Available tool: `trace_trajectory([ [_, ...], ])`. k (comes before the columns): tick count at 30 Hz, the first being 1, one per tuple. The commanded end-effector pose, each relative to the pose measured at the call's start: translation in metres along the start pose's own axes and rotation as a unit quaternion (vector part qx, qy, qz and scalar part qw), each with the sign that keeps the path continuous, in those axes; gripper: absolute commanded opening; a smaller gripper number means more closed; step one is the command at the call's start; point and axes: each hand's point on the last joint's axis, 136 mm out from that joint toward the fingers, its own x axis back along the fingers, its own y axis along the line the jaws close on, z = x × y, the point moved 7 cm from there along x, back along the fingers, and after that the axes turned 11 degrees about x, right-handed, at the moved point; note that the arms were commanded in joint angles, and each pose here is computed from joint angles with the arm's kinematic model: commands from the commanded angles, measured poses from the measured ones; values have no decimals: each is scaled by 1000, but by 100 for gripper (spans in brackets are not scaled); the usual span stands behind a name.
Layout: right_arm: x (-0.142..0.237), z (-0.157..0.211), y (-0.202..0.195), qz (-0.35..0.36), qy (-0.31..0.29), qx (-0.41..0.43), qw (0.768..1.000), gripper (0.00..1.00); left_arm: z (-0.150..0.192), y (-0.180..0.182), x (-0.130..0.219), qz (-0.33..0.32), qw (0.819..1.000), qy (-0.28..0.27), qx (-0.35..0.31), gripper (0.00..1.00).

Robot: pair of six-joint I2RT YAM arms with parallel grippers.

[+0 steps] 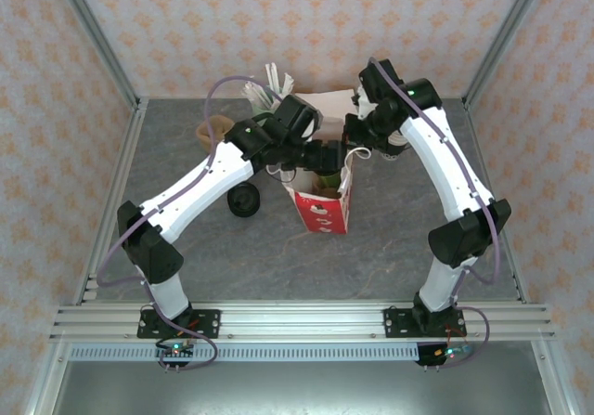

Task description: Pack the takeout coffee

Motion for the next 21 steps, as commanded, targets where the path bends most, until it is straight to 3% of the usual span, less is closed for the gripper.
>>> trace_trajectory([
  [1,-16,5,-4,10,43,-6,999,0,-17,-28,46,62,996,-63,-9,99],
  [10,-16,6,-5,10,43,-6,999,0,-13,-2,52,11,997,-71,-13,98],
  [21,-21,17,-4,-28,36,1,999,0,-54,16,107,-15,986,-165,7,97],
])
